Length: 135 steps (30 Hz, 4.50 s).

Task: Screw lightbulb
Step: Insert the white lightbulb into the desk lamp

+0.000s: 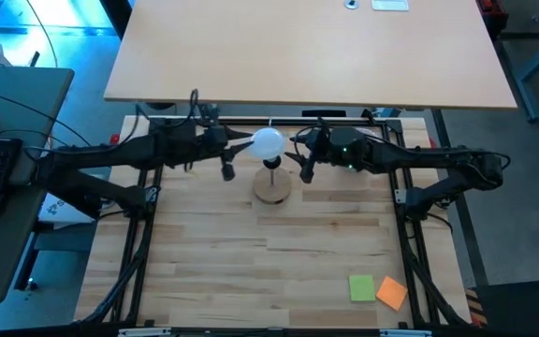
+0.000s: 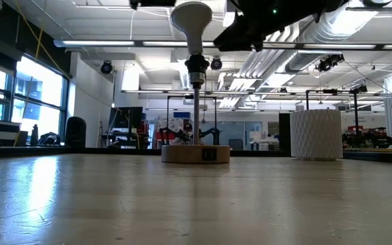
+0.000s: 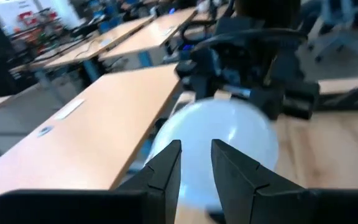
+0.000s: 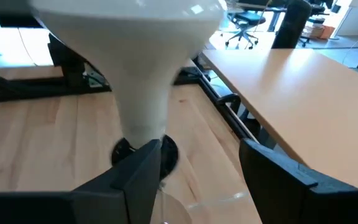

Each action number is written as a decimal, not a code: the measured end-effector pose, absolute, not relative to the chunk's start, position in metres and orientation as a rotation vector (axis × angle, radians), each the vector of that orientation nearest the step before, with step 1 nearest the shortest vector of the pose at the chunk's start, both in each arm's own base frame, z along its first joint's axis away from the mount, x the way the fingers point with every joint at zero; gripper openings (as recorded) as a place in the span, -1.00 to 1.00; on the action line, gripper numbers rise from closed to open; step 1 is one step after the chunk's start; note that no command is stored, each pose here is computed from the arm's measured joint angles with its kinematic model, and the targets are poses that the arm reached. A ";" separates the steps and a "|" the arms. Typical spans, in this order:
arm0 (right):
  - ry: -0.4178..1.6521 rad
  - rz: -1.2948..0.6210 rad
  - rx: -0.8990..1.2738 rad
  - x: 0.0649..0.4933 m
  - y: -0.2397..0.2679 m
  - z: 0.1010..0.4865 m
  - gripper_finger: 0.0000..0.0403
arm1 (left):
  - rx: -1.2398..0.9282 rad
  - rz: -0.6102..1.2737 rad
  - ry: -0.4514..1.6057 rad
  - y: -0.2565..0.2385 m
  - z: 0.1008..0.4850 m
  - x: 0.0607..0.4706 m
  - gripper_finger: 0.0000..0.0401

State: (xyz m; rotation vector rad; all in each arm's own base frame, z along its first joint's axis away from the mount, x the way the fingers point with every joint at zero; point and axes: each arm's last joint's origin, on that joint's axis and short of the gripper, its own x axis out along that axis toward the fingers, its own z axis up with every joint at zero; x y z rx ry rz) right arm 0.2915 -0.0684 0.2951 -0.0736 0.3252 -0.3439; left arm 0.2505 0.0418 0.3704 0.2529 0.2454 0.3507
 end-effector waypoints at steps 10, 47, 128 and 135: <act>0.257 -0.065 0.000 0.289 -0.088 0.298 0.07 | 0.223 0.421 0.284 0.025 0.344 0.219 -0.59; 0.179 -0.020 0.039 0.325 -0.094 0.269 -0.02 | 0.219 0.351 0.122 0.024 0.329 0.242 -0.59; 0.249 -0.336 0.063 0.260 -0.046 0.326 -0.02 | 0.269 0.448 0.146 0.038 0.320 0.255 -0.59; 0.412 -0.317 -0.015 0.263 -0.047 0.308 -0.02 | 0.275 0.466 0.171 0.034 0.318 0.255 -0.59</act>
